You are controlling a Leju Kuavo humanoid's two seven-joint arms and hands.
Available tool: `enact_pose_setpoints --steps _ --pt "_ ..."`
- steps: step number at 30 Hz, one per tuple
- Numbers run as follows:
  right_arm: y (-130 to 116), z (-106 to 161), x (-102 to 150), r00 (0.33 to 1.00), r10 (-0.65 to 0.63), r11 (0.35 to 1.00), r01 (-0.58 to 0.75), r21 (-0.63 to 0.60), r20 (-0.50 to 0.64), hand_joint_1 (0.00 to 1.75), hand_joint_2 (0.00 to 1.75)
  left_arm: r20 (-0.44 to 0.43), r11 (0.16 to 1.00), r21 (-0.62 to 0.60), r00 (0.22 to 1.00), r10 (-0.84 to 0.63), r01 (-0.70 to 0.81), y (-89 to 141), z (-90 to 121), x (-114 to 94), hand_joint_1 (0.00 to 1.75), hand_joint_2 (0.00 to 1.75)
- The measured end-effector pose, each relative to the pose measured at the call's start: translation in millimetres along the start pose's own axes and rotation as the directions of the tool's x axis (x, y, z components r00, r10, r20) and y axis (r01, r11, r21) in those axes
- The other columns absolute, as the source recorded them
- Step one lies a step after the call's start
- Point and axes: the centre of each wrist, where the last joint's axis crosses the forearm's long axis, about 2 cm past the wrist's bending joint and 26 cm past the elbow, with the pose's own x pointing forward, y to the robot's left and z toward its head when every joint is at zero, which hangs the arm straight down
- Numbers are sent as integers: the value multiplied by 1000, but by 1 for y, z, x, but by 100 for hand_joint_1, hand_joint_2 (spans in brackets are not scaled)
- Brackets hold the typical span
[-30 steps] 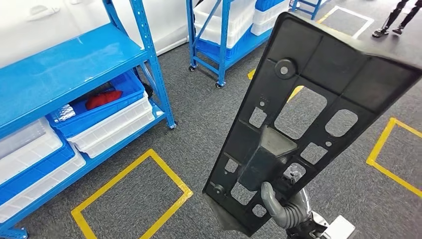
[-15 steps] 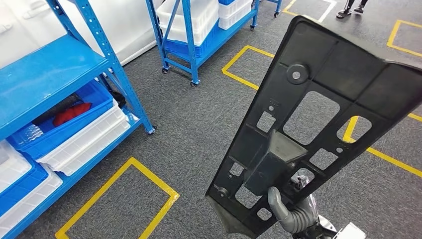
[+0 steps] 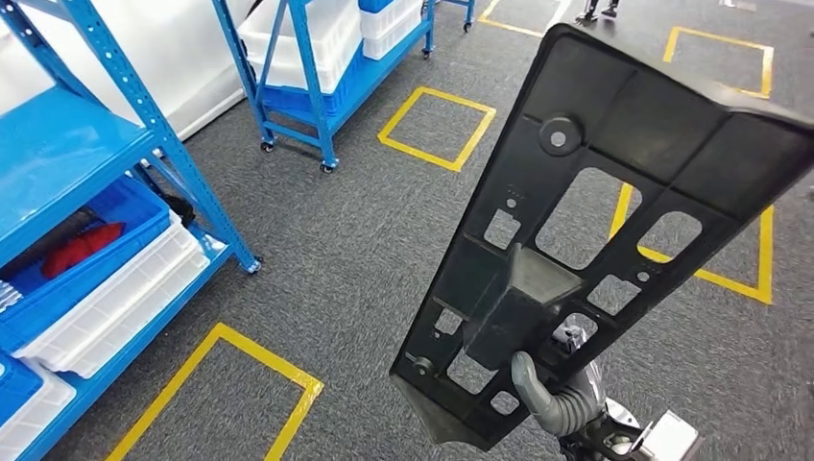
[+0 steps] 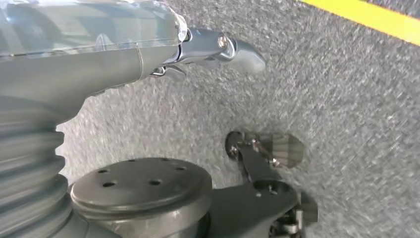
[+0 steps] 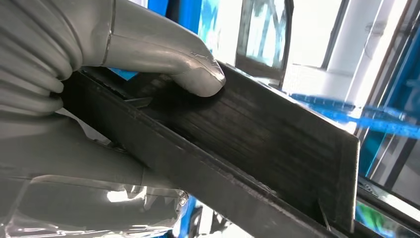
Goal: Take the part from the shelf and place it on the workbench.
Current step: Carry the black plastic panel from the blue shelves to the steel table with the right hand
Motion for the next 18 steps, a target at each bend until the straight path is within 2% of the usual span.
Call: enact_pose_setpoints --steps 7,14,18 --pt "0 2 -2 1000 -2 1000 1 -7 -7 175 175 1 1000 -3 1000 -5 5 1 0 0 0 175" --pt "2 2 -2 1000 4 1000 -4 -8 -9 175 175 -33 1000 16 999 -5 6 8 -1 -5 0 175" --pt "2 2 -2 1000 3 1000 -3 -7 -8 175 175 -82 1000 29 997 5 -3 10 -1 -9 0 175"
